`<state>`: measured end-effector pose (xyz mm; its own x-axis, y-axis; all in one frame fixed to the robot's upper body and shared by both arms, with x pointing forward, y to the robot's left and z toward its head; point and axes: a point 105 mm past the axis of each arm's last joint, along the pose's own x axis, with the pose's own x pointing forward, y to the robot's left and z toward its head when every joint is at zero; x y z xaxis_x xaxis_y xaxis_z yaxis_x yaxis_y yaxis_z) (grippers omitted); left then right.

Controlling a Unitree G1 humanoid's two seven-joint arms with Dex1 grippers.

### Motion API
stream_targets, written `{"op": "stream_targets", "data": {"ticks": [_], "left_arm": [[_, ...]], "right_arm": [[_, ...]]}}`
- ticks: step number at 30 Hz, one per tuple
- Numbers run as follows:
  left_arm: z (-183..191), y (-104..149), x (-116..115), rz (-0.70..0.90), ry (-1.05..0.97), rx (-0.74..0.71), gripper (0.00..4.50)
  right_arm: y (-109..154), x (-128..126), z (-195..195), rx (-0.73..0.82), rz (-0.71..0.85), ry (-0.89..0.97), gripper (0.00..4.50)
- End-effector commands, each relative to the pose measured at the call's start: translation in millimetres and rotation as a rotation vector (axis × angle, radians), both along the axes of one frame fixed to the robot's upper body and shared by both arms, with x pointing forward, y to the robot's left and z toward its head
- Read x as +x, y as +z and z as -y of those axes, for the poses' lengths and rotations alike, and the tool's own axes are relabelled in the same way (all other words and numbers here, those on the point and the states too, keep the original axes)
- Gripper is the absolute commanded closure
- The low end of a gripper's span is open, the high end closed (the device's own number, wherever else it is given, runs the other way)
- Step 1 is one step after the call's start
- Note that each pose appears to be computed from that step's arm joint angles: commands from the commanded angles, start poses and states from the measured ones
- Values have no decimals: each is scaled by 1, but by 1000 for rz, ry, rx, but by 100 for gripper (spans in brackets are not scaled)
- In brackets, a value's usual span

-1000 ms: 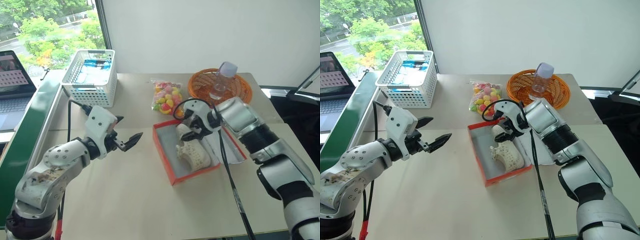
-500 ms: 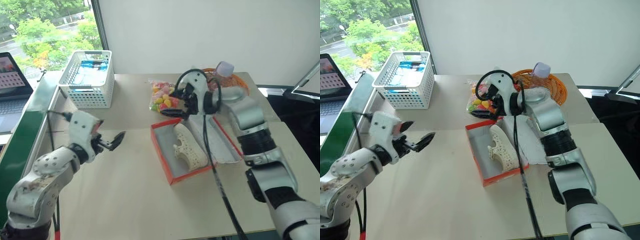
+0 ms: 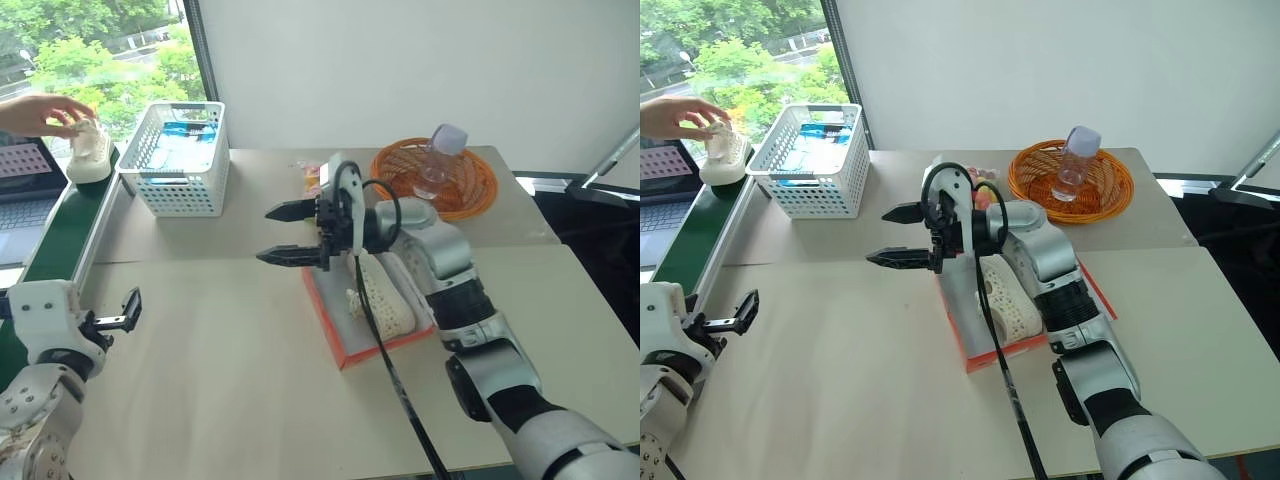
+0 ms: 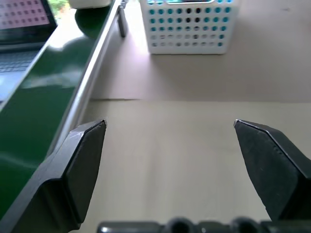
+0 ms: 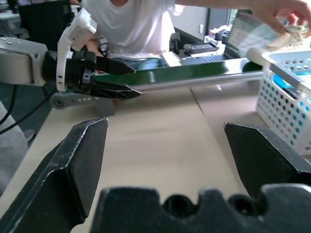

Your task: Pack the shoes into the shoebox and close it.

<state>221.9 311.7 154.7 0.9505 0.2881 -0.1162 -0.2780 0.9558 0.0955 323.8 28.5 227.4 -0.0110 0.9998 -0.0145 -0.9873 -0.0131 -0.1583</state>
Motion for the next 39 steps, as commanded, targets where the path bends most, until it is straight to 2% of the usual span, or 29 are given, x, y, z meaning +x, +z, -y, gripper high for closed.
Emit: {"op": "stream_targets", "data": {"ticks": [1, 7, 16, 27, 39], "left_arm": [[-16, 8, -10, 67, 102, 36, 0], [-29, 1, -13, 87, 159, 20, 0], [-70, 2, -14, 70, 209, 69, 0], [-123, 36, 13, 95, 207, 74, 0], [-146, 25, 24, 47, 130, 79, 0]], "right_arm": [[3, -2, -11, 29, 76, 26, 3], [-12, 2, -14, -28, 122, 10, 3], [-12, -5, -13, -17, 109, 30, 3], [-15, -6, -8, -37, 95, -8, 3], [-20, -10, 3, -74, 76, -18, 3]]}}
